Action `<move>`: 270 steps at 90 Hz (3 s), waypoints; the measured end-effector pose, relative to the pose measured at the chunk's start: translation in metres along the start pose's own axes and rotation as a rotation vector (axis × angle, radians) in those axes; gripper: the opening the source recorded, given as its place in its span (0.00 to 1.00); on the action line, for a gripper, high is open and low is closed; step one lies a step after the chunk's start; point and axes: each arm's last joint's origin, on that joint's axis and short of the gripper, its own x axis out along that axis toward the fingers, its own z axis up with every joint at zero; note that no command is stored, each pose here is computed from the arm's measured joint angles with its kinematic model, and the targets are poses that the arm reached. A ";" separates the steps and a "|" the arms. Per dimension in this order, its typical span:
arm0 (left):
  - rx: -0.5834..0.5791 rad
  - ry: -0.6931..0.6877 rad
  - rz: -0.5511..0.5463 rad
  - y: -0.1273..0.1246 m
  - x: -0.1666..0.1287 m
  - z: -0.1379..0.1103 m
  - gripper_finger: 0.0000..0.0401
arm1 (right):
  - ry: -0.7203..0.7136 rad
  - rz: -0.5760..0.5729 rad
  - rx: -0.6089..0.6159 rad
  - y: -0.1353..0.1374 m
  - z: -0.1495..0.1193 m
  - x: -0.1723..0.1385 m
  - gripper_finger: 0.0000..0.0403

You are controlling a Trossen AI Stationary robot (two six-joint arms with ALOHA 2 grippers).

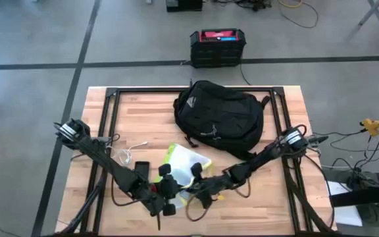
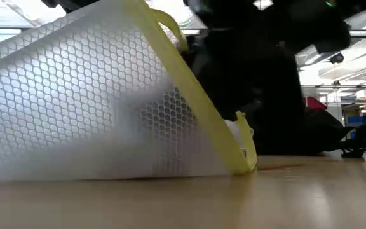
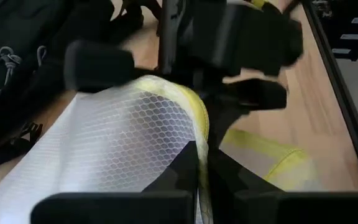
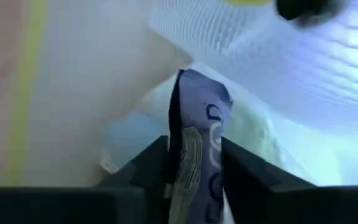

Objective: Unpack backpack
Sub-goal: Put the violet chocolate bar into the yellow green zip bag, then close the yellow green zip bag

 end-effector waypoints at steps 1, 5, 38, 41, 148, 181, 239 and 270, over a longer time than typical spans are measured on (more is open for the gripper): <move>0.001 0.000 0.000 0.000 0.000 0.000 0.00 | 0.010 0.004 -0.003 0.000 0.001 0.000 0.34; 0.003 0.001 -0.002 0.000 0.000 0.000 0.00 | 0.051 0.020 -0.014 -0.002 0.006 0.001 0.39; -0.008 -0.027 -0.036 -0.001 -0.012 0.007 0.18 | 0.384 0.156 0.054 -0.001 0.036 -0.058 0.60; -0.006 -0.029 -0.039 -0.002 -0.012 0.007 0.21 | 0.410 0.158 0.068 0.000 0.037 -0.066 0.60; 0.006 -0.122 0.014 0.005 0.017 -0.020 0.30 | 0.393 0.126 0.540 -0.001 -0.020 -0.057 0.00; 0.032 -0.083 0.045 0.005 0.039 -0.035 0.30 | 0.408 -0.064 0.536 0.002 -0.032 -0.034 0.00; 0.072 0.032 -0.100 0.070 0.079 -0.005 0.30 | 0.510 -0.228 0.364 -0.031 -0.031 -0.090 0.00; 0.113 0.032 -0.069 0.132 0.083 0.021 0.30 | 0.453 -0.264 0.422 -0.060 -0.070 -0.075 0.22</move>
